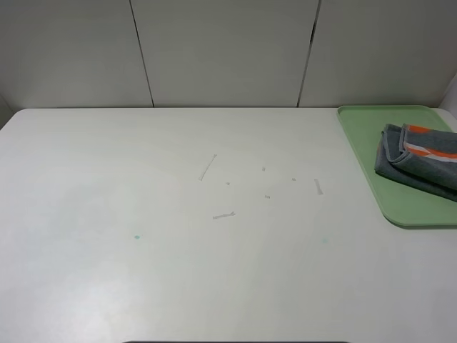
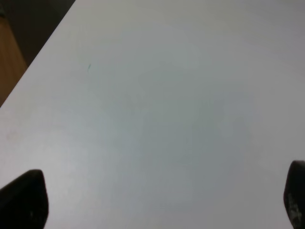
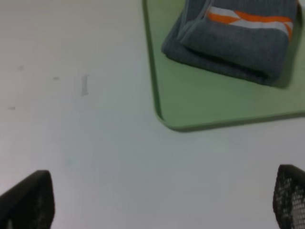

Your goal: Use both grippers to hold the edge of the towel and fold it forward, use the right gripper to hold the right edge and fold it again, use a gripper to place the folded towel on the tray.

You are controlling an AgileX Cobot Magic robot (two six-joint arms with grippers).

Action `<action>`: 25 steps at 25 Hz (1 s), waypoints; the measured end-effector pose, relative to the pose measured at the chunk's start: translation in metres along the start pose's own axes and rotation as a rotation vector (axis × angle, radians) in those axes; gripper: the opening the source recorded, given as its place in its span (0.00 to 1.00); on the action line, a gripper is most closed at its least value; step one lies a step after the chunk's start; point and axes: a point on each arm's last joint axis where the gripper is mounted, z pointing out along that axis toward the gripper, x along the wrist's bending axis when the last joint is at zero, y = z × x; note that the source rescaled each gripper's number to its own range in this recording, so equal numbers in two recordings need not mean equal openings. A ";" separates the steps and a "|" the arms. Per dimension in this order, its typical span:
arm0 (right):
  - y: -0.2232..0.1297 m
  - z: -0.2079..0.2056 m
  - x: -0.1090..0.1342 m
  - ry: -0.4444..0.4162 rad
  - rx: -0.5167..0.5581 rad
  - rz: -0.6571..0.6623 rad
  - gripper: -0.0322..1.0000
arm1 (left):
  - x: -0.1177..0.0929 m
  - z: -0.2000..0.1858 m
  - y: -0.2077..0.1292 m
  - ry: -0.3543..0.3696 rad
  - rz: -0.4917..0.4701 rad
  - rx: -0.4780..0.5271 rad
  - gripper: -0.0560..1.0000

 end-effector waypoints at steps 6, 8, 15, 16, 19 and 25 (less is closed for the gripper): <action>-0.003 -0.007 -0.007 -0.003 -0.058 0.013 1.00 | 0.000 0.000 0.000 0.000 0.000 0.000 1.00; -0.007 -0.012 -0.008 -0.001 -0.101 0.021 1.00 | 0.000 0.000 0.000 0.000 0.000 0.000 1.00; -0.011 -0.019 -0.010 -0.007 -0.155 0.025 1.00 | 0.000 0.000 0.000 0.000 0.000 0.000 1.00; -0.011 -0.019 -0.010 -0.007 -0.155 0.025 1.00 | 0.000 0.000 0.000 0.000 0.000 0.000 1.00; -0.011 -0.019 -0.010 -0.007 -0.155 0.025 1.00 | 0.000 0.000 0.000 0.000 0.000 0.000 1.00; -0.011 -0.019 -0.010 -0.007 -0.155 0.025 1.00 | 0.000 0.000 0.000 0.000 0.000 0.000 1.00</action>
